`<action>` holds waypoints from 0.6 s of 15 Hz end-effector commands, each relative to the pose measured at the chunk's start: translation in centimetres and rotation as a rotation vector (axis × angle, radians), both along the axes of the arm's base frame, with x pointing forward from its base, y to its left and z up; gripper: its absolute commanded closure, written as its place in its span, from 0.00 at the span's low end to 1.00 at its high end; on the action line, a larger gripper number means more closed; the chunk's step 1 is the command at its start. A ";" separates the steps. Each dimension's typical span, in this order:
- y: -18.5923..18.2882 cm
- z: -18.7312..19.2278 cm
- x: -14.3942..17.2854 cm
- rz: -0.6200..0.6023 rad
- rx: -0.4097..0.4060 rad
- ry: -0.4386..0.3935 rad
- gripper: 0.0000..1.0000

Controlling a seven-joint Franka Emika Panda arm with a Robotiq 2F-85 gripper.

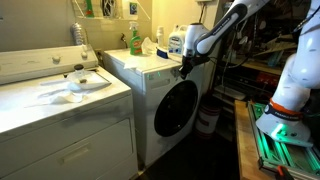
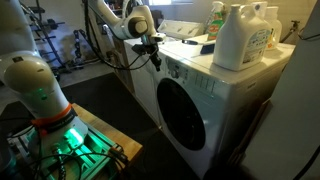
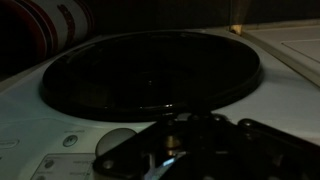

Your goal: Press the bottom and top button to the left on the dishwasher

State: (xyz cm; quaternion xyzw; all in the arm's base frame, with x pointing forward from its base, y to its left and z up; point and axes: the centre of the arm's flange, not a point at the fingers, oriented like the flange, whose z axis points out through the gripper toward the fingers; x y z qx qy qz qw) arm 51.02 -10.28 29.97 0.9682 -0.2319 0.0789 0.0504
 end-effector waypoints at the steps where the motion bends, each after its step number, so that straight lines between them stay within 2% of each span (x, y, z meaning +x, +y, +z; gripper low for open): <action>1: -0.4 -2.1 0.9 -0.033 -0.024 -0.027 1.00; 9: -0.8 -4.6 2.2 -0.031 -0.059 -0.107 1.00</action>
